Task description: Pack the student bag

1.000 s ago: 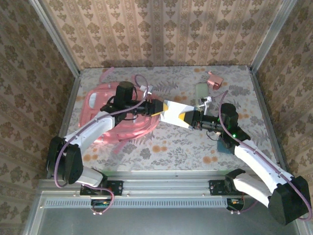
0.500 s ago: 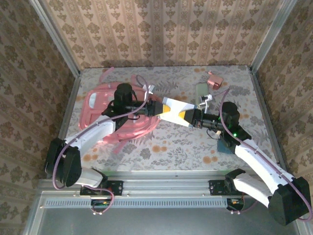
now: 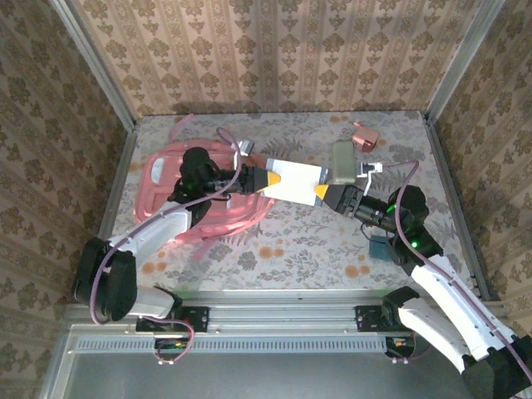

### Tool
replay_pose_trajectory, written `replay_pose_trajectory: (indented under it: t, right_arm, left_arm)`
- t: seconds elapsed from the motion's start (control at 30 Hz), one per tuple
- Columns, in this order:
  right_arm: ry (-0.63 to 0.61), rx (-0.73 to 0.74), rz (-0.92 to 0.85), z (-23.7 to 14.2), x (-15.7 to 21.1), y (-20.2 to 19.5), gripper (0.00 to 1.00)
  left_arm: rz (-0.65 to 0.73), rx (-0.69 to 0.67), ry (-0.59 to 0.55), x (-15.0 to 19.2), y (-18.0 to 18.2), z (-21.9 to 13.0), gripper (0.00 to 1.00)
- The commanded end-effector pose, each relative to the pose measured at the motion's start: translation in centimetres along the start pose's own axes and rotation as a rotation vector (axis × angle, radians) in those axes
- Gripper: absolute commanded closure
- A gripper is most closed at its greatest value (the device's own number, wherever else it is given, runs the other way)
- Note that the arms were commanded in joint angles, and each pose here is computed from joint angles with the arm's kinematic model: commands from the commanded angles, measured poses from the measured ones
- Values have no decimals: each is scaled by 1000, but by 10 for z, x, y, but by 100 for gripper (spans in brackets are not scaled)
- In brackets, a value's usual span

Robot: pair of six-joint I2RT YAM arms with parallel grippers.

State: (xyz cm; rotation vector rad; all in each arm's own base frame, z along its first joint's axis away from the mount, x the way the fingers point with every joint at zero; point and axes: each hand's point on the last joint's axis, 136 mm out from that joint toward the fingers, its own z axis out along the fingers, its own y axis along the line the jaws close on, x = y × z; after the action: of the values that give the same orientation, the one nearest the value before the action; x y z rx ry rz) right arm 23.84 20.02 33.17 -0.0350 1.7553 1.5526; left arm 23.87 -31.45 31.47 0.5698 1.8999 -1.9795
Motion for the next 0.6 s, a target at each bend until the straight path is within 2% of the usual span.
replay_pose_trajectory:
  t: [0.0, 0.13, 0.37, 0.57]
  right_arm:
    - [12, -30, 11, 6, 1, -4, 27]
    - [19, -48, 39, 10, 1, -6, 29]
    - [24, -48, 62, 15, 0, -11, 38]
    - [29, -40, 79, 19, 2, -17, 52]
  left_arm:
    - [75, 50, -17, -5, -23, -4, 100]
    - [80, 65, -16, -6, -26, -4, 100]
    - [70, 77, 1, -1, -25, -2, 100]
    - [60, 62, 41, 9, -18, 7, 100]
